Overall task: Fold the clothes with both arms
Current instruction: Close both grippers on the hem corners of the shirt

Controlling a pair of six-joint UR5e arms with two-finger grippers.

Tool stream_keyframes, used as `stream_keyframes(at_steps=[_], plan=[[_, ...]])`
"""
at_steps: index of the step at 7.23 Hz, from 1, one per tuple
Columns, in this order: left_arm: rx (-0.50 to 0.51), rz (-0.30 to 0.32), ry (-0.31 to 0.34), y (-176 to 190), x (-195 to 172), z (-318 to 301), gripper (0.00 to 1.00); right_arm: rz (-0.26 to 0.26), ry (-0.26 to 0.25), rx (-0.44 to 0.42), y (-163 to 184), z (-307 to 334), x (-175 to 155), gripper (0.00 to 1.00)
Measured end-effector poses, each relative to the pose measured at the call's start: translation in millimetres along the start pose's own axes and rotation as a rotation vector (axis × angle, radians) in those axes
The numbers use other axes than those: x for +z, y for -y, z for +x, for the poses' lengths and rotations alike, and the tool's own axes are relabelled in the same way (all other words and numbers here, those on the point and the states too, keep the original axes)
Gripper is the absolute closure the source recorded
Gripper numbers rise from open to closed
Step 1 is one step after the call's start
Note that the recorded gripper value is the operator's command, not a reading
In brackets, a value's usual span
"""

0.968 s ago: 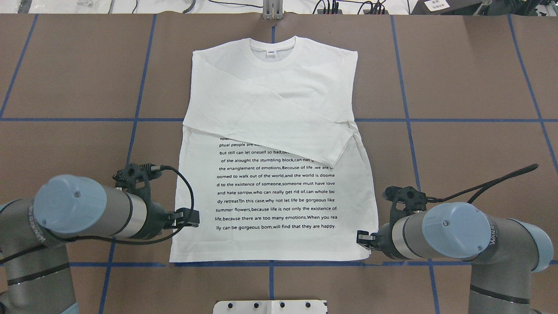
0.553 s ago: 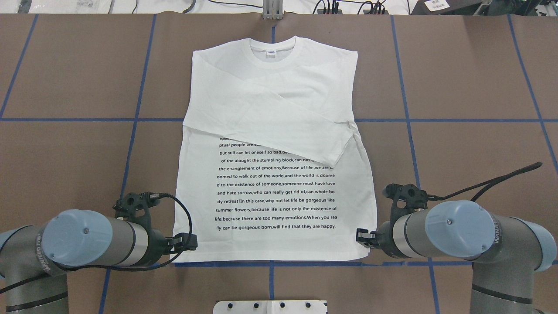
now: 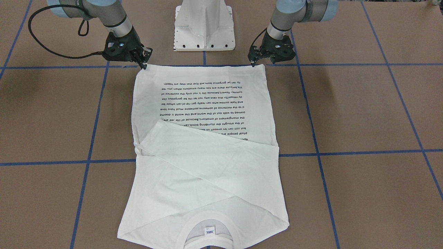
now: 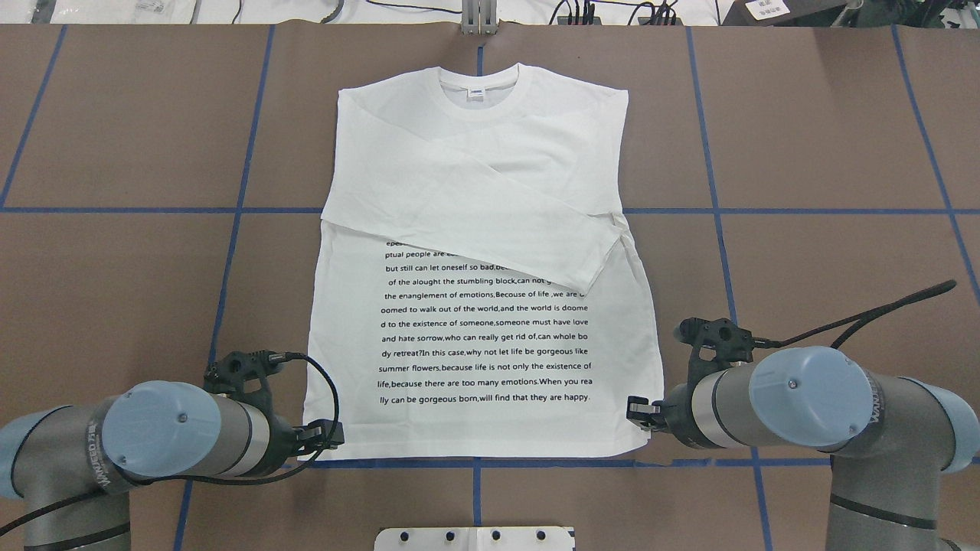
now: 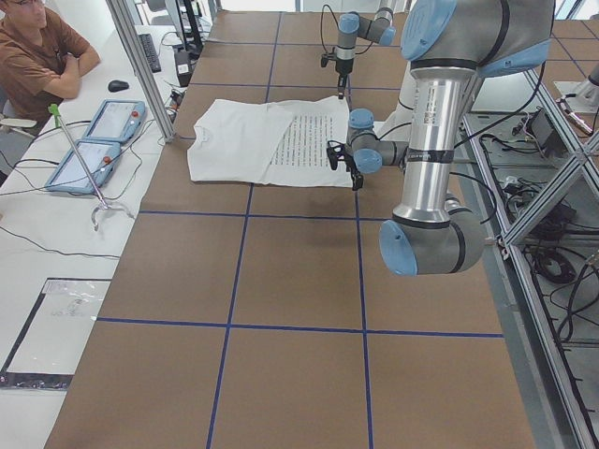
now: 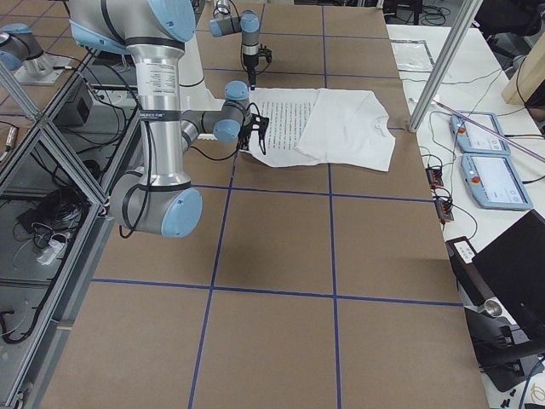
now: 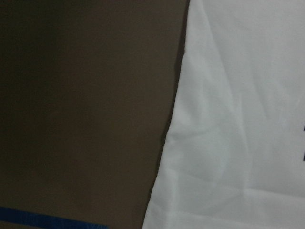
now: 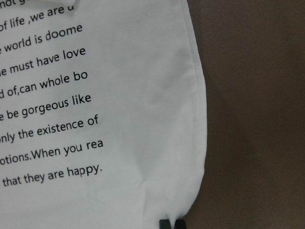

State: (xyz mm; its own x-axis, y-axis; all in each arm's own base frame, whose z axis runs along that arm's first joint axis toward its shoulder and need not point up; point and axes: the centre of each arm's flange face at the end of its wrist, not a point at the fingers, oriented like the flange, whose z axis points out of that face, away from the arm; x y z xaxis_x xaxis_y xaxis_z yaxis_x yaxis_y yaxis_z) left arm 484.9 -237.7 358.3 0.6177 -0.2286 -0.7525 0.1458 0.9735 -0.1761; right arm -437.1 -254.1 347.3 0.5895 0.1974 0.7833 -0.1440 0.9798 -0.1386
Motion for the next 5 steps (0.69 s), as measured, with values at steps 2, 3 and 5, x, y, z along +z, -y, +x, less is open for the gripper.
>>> stream_keyframes(at_steps=[2, 3, 5], plan=[[-0.001, 0.011, 0.007, 1.5, 6.4, 2.4, 0.07, -0.001, -0.002, 0.000, 0.1, 0.6, 0.8, 1.00], [-0.001, 0.017, 0.007, 2.2, 7.4, 2.7, 0.08, -0.002, -0.003, 0.000, 0.2, 1.0, 1.0, 1.00], [-0.003, 0.038, 0.011, 5.1, 9.8, 1.7, 0.12, -0.003, -0.003, 0.000, 0.7, 1.0, 1.0, 1.00]])
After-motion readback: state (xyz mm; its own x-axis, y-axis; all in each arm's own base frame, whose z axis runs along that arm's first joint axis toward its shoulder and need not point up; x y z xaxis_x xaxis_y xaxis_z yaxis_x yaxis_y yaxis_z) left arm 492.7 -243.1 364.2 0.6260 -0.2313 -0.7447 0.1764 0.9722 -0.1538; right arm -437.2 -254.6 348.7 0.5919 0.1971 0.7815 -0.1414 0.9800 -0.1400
